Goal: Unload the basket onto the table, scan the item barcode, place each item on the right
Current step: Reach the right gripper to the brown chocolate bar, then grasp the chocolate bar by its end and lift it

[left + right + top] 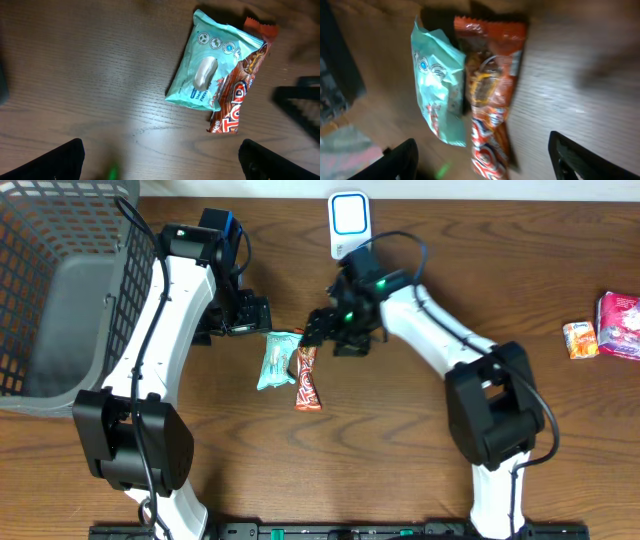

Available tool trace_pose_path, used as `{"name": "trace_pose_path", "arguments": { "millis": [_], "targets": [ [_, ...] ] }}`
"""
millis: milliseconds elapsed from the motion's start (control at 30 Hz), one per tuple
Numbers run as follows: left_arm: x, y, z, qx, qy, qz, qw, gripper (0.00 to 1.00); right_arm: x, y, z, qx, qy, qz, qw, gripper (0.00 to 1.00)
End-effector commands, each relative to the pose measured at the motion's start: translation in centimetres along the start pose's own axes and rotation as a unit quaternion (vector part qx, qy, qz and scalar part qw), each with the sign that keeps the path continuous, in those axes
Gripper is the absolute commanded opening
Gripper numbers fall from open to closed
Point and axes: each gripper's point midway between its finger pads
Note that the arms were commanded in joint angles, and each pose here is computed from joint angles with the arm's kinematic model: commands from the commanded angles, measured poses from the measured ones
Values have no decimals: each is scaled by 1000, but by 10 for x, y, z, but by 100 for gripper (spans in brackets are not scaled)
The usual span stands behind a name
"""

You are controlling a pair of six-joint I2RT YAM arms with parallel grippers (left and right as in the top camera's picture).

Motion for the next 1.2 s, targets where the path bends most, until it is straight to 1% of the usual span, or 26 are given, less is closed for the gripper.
{"name": "trace_pose_path", "arguments": {
  "millis": [0,100,300,400,433,500,567,700,833,867,1167],
  "targets": [
    [3,-1,-2,-3,4,3,1000,98,-3,-9,16,-17,-40,60,997,76],
    [3,-1,-2,-3,4,3,1000,98,-8,-15,25,-35,-79,62,994,72],
    [3,-1,-2,-3,4,3,1000,98,-13,-26,40,-57,-121,74,988,66],
    [3,-1,-2,-3,4,3,1000,98,-16,-29,43,-68,-142,63,986,56],
    [3,-1,-2,-3,4,3,1000,98,-18,-29,43,-73,-152,60,984,54],
    [3,-1,-2,-3,4,3,1000,98,-23,-29,42,-86,-172,56,980,45],
    [3,-1,-2,-3,4,3,1000,98,-28,-29,41,-92,-188,53,976,40],
    [3,-1,-2,-3,4,3,1000,98,-32,-34,40,-89,-201,53,974,41],
    [3,-1,-2,-3,4,3,1000,98,-32,-34,40,-88,-202,53,974,48],
    [3,-1,-2,-3,4,3,1000,98,-32,-34,40,-88,-202,53,974,49],
    [3,-1,-2,-3,4,3,1000,98,-49,-30,37,-94,-243,-10,965,47]
  ]
}}
Point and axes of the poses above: each gripper's point midway between its finger pads, its own z axis out along the fingers, its own x axis along the line the jaws close on, y = z × x, and after that the axes turned 5 degrees about z, right-handed
